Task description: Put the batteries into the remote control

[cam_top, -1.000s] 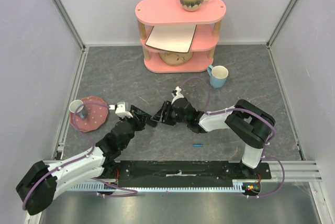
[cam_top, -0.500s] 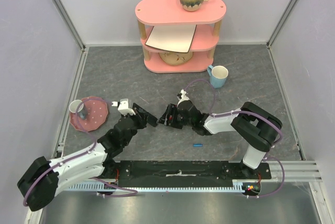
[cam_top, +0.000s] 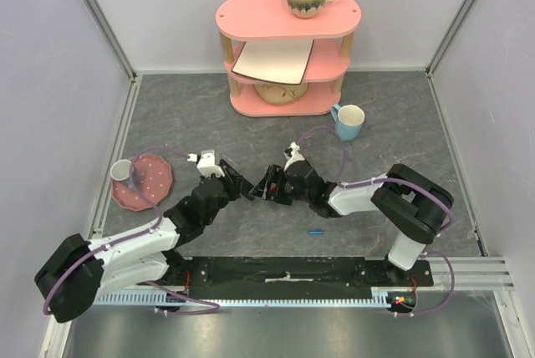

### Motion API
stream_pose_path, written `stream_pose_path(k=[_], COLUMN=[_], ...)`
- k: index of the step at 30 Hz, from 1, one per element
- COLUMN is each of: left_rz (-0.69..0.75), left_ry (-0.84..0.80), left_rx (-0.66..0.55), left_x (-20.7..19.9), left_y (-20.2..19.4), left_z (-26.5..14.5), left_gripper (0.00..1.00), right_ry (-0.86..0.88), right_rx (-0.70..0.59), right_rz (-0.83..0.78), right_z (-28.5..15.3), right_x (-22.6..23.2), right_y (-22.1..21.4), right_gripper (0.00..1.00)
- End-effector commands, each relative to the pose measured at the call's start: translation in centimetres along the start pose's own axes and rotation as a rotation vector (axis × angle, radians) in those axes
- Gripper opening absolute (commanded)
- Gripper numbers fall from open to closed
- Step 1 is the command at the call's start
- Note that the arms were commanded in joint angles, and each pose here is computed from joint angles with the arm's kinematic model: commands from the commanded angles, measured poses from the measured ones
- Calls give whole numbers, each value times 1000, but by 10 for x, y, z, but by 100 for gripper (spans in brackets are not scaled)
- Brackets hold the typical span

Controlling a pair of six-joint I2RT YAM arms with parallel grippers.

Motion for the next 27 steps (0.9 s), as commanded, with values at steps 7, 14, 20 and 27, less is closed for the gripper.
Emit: stream_pose_path(k=[7, 14, 20, 27], left_rz=[148, 165, 158, 157], left_ry=[61, 64, 62, 59], left_rx=[115, 124, 116, 114], left_x=[14, 13, 13, 13], left_y=[-30, -33, -32, -31], left_z=[-4, -4, -5, -6], left_gripper=[2, 2, 2, 2], right_ry=[82, 147, 151, 122], right_rx=[-16, -35, -29, -25], right_rz=[54, 82, 77, 73], right_z=[9, 3, 6, 11], right_x=[16, 23, 28, 22], right_y=[12, 19, 22, 22], right_gripper=[79, 82, 82, 81])
Point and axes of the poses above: each gripper's point midway between its finger pads, its own z axis out along the fingers, its own x axis along the line the jaws close on, y = z × x, the point moved 1 cm from there along -z, back along the fingers, and after that the axes turned 15 degrees about z, right-handed, at the moved point
